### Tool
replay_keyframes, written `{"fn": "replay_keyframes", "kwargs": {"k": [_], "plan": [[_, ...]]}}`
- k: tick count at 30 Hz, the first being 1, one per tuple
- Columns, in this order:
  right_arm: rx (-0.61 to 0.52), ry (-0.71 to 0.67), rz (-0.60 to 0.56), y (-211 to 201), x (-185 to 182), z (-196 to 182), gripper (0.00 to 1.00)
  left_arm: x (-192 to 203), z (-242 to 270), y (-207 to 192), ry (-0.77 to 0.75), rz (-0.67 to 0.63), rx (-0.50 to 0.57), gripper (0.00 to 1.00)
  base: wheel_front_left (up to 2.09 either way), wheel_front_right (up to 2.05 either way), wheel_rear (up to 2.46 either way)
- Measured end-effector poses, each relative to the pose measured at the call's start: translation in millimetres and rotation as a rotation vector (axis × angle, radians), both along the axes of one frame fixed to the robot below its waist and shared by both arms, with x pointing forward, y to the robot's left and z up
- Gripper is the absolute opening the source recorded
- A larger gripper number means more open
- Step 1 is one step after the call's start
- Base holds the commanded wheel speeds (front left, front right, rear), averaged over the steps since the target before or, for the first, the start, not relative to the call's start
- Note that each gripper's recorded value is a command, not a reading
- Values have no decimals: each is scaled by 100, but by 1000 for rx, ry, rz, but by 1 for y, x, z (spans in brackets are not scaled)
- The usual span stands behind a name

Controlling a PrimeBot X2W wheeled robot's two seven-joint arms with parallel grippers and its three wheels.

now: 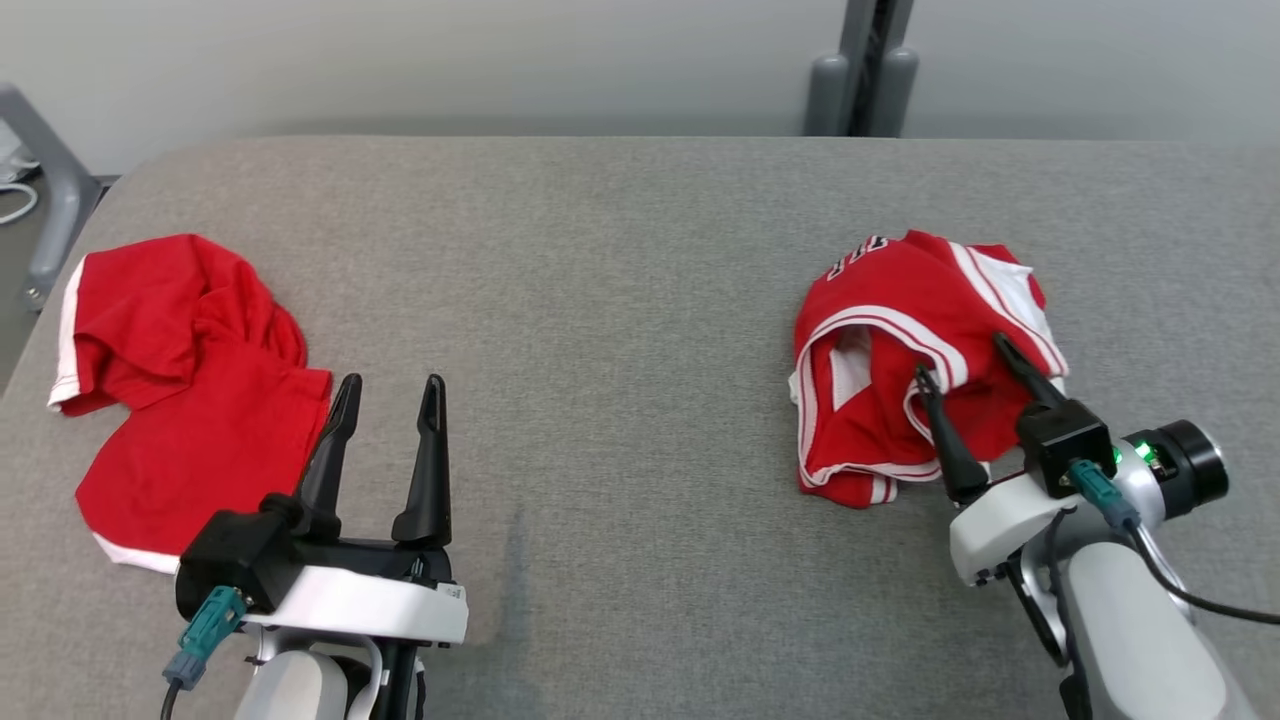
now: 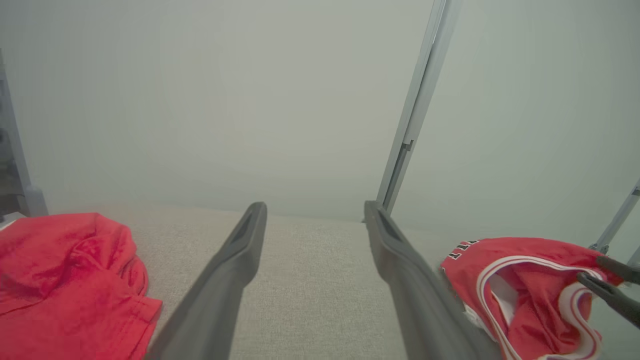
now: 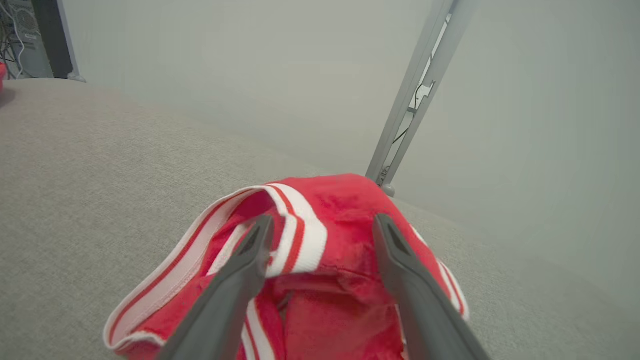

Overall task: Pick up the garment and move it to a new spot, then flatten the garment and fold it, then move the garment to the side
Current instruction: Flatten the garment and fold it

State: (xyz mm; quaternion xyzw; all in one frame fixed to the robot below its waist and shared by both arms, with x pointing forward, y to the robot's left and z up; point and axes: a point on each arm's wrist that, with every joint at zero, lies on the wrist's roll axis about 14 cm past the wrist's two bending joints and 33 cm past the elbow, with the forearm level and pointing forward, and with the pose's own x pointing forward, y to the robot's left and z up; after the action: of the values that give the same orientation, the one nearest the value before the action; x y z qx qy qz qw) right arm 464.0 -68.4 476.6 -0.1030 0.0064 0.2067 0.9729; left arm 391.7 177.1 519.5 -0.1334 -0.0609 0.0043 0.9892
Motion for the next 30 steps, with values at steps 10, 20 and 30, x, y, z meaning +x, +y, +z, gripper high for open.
{"fn": "replay_keyframes", "kwargs": {"k": [10,20,30], "plan": [[-6,79,-36,-4,15,-25,0,-6,-8,14,27,49,-4,100,0,0,0],[36,-10,-58,-8,30,10,0,-4,-5,6,20,28,-9,100,0,0,0],[96,-207,-186,-67,87,141,0,-8,-3,-10,15,-15,-22,100,0,0,0]]}}
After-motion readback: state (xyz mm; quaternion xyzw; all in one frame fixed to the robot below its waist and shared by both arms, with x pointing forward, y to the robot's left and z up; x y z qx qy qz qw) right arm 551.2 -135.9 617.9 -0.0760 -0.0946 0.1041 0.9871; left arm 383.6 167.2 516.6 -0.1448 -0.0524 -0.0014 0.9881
